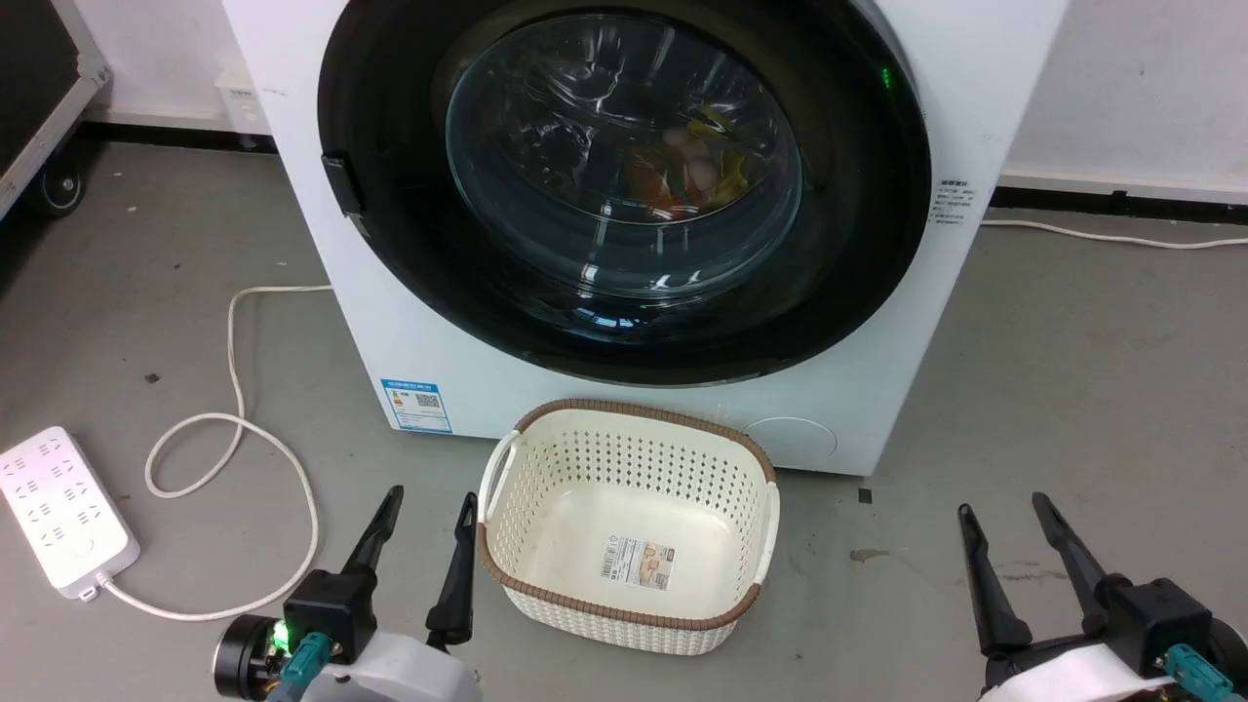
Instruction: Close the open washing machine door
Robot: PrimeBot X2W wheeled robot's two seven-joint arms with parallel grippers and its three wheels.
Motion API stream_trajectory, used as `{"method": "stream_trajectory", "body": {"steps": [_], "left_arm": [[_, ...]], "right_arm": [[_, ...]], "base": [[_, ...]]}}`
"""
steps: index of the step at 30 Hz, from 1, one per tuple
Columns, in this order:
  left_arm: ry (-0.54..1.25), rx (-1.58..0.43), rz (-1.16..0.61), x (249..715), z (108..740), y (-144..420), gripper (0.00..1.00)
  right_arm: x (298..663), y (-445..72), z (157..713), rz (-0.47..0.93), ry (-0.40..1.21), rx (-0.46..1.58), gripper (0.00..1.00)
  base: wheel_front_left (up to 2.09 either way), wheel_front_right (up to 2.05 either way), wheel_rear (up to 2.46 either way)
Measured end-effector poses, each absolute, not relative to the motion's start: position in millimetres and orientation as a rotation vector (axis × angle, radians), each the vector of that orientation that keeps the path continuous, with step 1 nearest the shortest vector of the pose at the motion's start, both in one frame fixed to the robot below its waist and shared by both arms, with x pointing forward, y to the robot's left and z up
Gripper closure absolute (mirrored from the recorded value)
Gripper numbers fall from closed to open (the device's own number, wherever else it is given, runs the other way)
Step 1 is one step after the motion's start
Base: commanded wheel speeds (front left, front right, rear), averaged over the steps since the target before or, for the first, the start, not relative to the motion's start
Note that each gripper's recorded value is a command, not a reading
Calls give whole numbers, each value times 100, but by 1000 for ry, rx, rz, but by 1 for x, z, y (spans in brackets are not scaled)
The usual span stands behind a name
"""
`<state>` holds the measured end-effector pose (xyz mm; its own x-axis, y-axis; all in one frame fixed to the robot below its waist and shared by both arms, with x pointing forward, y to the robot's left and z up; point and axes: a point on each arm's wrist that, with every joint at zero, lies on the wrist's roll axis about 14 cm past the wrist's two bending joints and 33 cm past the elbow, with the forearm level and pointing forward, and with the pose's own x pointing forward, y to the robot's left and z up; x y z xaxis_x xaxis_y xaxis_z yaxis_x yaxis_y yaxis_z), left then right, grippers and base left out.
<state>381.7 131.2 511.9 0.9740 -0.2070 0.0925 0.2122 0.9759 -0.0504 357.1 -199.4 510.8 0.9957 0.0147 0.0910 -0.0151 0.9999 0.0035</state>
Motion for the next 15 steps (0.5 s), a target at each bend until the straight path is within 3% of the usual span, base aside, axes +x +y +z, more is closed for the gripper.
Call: {"method": "stream_trajectory", "body": {"steps": [7, 8, 15], "left_arm": [[-64, -65, -208, 381, 505, 131, 0], [-63, -65, -206, 380, 504, 131, 100], [-62, -65, -207, 380, 504, 131, 100]], "right_arm": [[358, -196, 509, 25, -86, 20, 0], [358, -196, 509, 25, -86, 21, 100], [358, -195, 509, 26, -86, 21, 100]], "base": [[0, 0, 0], [0, 0, 0], [0, 0, 0]]}}
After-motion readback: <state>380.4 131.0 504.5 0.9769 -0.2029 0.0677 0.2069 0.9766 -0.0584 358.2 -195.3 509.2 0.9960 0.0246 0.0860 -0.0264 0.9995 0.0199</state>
